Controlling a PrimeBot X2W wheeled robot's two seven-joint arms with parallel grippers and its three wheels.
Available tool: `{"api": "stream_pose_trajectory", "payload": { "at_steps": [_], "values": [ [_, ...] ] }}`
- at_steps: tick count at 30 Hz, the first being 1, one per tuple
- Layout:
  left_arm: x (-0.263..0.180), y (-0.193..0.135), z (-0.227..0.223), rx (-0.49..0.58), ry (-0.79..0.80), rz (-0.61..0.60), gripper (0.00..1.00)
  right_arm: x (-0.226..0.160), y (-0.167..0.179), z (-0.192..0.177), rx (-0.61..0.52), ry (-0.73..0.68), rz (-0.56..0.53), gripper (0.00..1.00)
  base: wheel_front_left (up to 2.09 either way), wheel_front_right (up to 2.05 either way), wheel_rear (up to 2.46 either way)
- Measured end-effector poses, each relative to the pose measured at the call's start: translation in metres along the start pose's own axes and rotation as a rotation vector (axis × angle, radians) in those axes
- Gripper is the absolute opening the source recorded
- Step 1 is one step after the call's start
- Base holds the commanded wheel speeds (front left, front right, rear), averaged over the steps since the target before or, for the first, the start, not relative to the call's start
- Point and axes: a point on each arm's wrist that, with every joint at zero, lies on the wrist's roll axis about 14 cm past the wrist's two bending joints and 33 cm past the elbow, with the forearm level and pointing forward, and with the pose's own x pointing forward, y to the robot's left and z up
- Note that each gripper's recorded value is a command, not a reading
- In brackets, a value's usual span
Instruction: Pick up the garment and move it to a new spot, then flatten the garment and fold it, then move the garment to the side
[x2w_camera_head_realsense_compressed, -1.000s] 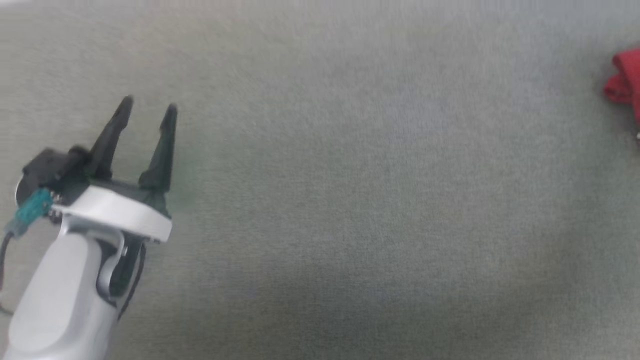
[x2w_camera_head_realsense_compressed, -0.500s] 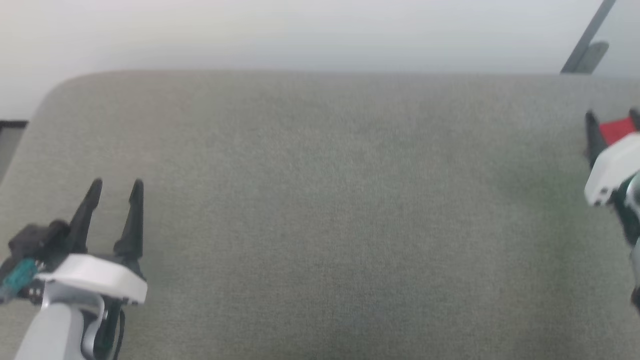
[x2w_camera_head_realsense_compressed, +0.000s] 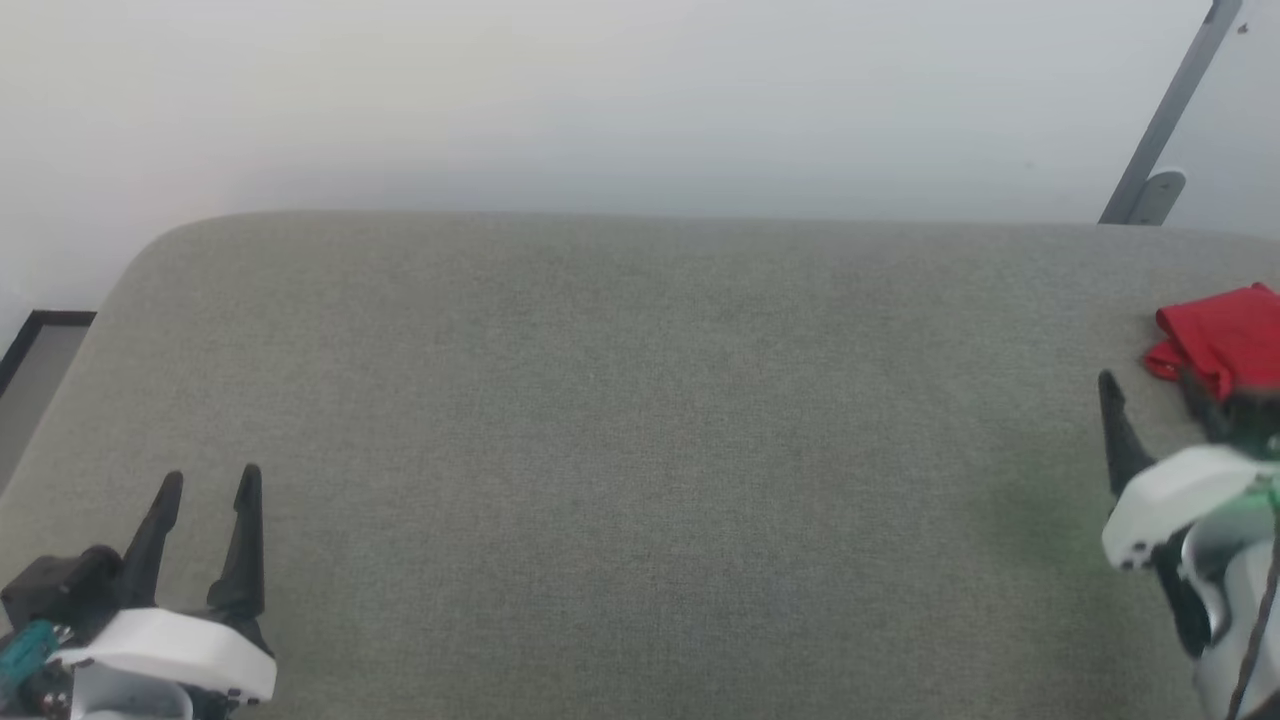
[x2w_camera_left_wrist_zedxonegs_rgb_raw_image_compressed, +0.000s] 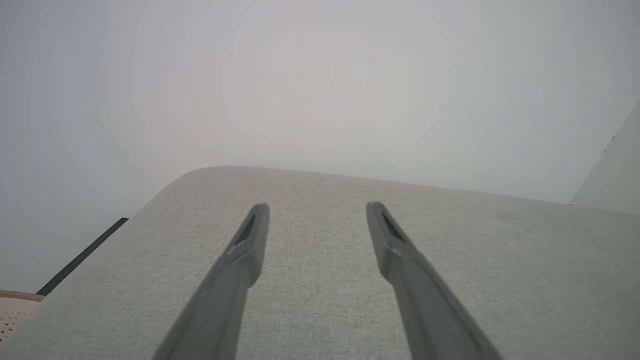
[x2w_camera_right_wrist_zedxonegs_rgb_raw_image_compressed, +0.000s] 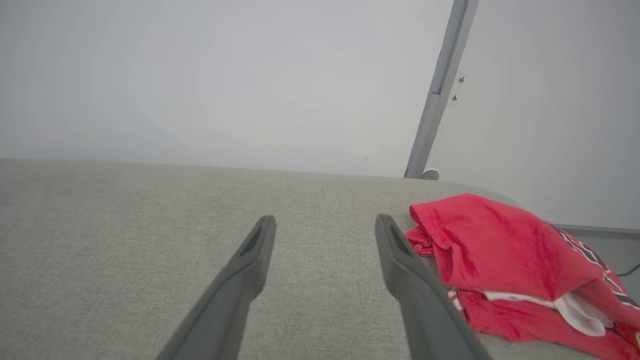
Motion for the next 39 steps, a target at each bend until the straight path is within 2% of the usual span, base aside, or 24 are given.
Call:
{"api": "stream_pose_trajectory", "payload": {
  "at_steps": [17, 39],
  "values": [
    [-0.021, 0.003, -0.023, -0.012, 0.073, 0.003, 1.0, -0.052, 0.015, -0.023, 0.069, -0.033, -0.016, 1.0, 0.0, 0.0, 0.0],
    [-0.022, -0.003, -0.025, -0.02, 0.078, -0.014, 1.0, -0.066, 0.022, -0.026, 0.089, -0.038, -0.02, 1.0, 0.0, 0.0, 0.0]
  ]
}}
